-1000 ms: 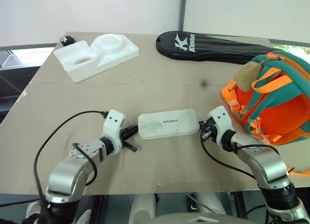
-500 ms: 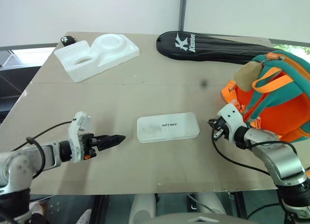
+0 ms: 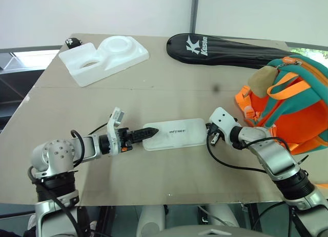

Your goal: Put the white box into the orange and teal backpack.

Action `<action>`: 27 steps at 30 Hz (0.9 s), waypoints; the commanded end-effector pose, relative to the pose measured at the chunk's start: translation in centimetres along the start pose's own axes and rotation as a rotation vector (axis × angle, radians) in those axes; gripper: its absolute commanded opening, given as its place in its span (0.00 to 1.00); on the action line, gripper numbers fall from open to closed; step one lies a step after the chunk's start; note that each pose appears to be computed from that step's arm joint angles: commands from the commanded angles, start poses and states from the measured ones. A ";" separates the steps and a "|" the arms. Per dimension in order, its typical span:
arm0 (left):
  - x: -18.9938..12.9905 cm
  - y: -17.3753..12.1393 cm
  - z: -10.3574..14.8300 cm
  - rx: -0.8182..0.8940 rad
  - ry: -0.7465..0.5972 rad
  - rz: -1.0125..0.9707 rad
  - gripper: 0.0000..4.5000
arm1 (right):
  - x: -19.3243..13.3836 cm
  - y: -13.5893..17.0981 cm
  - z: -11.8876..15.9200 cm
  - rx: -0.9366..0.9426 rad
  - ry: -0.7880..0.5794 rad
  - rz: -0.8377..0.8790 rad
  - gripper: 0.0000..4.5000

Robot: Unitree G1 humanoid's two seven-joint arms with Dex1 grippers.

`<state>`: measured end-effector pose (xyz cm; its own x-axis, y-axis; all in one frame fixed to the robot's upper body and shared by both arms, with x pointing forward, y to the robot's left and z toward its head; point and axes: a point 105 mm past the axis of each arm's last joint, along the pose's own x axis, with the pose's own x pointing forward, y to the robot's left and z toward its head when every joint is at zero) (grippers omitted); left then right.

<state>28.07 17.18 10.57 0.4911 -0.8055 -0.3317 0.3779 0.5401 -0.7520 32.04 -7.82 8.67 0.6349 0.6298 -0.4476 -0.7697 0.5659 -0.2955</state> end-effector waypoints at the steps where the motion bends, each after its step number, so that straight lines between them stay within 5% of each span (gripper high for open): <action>1: 1.4 -0.3 -1.7 -0.065 0.067 -0.047 0.94 | 0.5 1.8 1.6 0.007 -0.076 0.062 0.00; 9: 1.4 -1.3 -1.3 -0.091 0.003 -0.107 0.25 | -1.5 1.2 2.1 0.112 -0.149 0.024 0.00; 11: 1.1 -1.6 -0.9 -0.083 -0.020 -0.120 0.25 | -3.3 0.1 2.7 0.142 -0.199 -0.020 0.00; 14: 0.8 -2.2 -0.3 -0.059 -0.053 -0.144 0.25 | -6.4 -0.1 3.6 0.196 -0.274 -0.024 0.17; 18: 0.5 -3.8 1.5 0.051 -0.135 -0.202 0.25 | -13.2 2.0 5.6 0.319 -0.429 0.018 0.52; 22: 1.2 -5.3 3.7 0.109 -0.217 -0.281 0.25 | -17.3 3.5 4.9 0.420 -0.399 -0.057 0.83; 27: 2.9 -6.5 5.4 0.135 -0.238 -0.343 0.25 | -19.9 0.5 2.5 0.504 -0.264 -0.437 0.83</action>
<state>30.76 13.34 16.06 0.5029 -0.8643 0.0028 0.5910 0.3415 -0.7308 18.78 -17.52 18.56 0.8564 0.4852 -0.1767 -0.4739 0.8744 0.1044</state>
